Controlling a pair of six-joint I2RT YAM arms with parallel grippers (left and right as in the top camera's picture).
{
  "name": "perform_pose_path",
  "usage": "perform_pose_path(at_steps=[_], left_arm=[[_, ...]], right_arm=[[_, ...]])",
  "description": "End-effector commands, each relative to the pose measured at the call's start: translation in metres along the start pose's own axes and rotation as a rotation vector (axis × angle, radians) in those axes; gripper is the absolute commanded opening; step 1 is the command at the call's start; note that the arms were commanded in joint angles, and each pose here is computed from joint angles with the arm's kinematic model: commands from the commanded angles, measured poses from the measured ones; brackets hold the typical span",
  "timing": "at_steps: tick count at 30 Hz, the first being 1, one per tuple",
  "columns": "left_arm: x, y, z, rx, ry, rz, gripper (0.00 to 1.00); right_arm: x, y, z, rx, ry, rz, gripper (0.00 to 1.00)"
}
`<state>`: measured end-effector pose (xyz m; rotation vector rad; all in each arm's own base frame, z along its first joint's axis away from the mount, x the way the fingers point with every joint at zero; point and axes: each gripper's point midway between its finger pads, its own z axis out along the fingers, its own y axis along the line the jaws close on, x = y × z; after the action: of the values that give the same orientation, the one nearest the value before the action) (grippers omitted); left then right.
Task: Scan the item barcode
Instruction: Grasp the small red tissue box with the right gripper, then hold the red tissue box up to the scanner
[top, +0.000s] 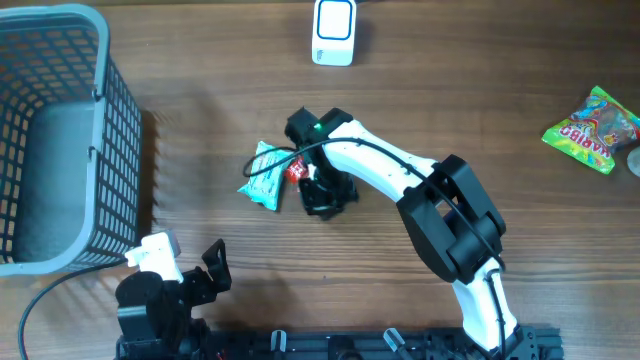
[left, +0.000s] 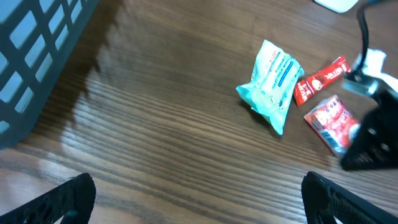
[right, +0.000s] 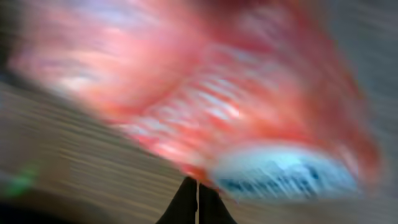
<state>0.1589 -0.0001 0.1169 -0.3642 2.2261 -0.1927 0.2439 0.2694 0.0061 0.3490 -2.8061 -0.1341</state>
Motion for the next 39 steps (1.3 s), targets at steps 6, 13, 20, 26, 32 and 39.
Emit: perform_pose_path(at_steps=[6, 13, 20, 26, 32, 39], left_arm=[[0.0, -0.002, 0.0, 0.013, -0.003, -0.011, 1.0], [0.0, -0.002, 0.0, 0.013, -0.003, -0.011, 1.0], [0.0, -0.002, 0.0, 0.013, -0.003, -0.011, 1.0], [0.0, -0.002, 0.0, 0.013, -0.003, -0.011, 1.0], [0.0, -0.002, 0.0, 0.013, -0.003, -0.011, 1.0], [0.0, -0.002, 0.0, 0.013, -0.003, -0.011, 1.0]], right_arm=[[-0.002, -0.007, -0.026, 0.012, -0.022, -0.025, 0.22], [-0.003, 0.008, -0.063, -0.066, -0.106, 0.231, 1.0], [-0.039, 0.005, -0.019, -0.09, -0.167, 0.431, 1.0], [-0.062, -0.007, -0.017, -0.037, -0.275, 0.492, 1.0], [-0.068, -0.021, -0.011, -0.001, -0.287, 0.541, 0.97], [-0.081, -0.024, -0.007, 0.013, -0.332, 0.51, 0.62]])
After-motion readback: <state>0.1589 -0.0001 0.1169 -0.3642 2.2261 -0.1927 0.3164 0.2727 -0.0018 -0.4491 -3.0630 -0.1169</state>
